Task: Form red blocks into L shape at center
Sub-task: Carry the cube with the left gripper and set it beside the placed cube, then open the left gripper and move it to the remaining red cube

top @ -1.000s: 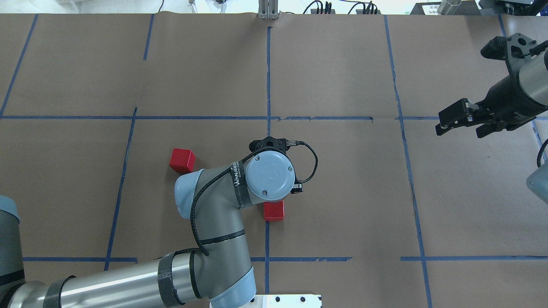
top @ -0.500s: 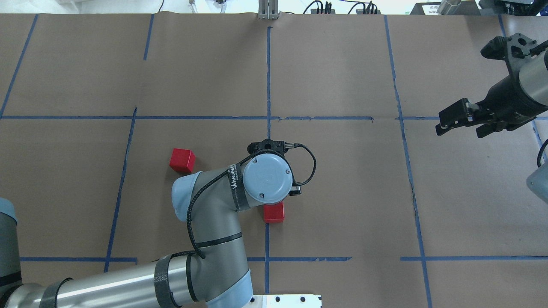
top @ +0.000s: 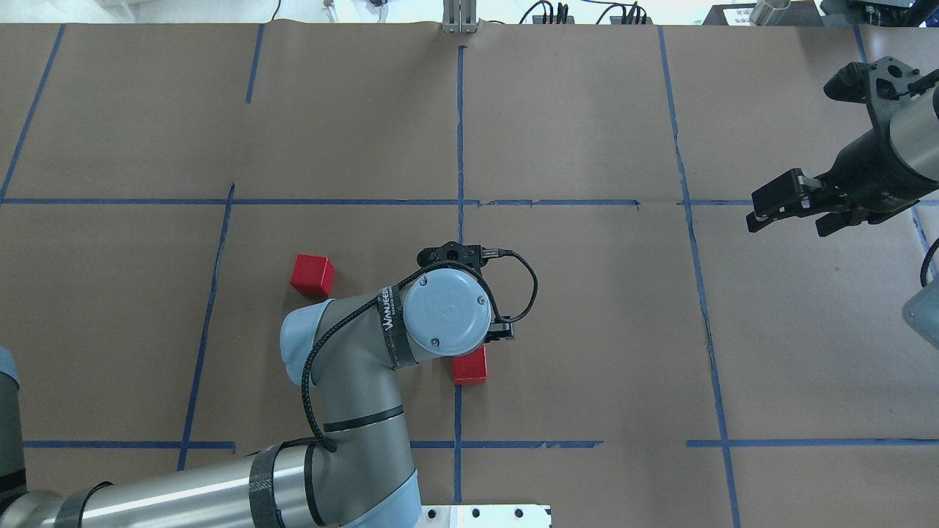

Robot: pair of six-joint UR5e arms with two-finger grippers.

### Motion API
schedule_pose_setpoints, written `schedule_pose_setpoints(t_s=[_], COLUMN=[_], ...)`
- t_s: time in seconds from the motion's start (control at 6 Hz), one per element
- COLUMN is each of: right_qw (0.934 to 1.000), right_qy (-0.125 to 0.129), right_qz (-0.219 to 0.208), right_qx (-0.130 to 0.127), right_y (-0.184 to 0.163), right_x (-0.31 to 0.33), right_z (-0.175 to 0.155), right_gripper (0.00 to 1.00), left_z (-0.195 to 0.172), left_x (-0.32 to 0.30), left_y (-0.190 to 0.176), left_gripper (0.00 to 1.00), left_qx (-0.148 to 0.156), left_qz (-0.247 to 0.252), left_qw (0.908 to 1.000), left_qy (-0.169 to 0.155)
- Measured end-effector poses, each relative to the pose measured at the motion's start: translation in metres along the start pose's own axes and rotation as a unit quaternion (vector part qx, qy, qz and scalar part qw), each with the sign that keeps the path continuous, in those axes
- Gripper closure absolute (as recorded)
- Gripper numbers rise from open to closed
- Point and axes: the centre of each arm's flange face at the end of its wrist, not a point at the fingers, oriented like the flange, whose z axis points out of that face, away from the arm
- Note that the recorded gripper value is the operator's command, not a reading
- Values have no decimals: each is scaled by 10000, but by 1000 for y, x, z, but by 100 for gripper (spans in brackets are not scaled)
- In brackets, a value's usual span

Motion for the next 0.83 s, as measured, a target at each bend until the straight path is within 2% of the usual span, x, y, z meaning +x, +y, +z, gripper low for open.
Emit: schedule_pose_setpoints(t_s=[0.33, 0.5, 0.83], right_qw=[10000, 10000, 10000], right_qy=[-3, -6, -9], right_qz=[-2, -3, -5], right_qx=[1, 3, 2], right_y=[0, 0, 1], right_x=[0, 0, -1], right_z=[0, -1, -1], right_gripper=[0, 0, 0], left_z=[-42, -57, -62], left_x=[-25, -54, -124], left_y=[-8, -30, -87], left_gripper=[1, 1, 1], left_qx=[139, 302, 653], left_qz=[-15, -4, 510], left_qw=[9993, 9989, 9965], left_qy=[336, 353, 47])
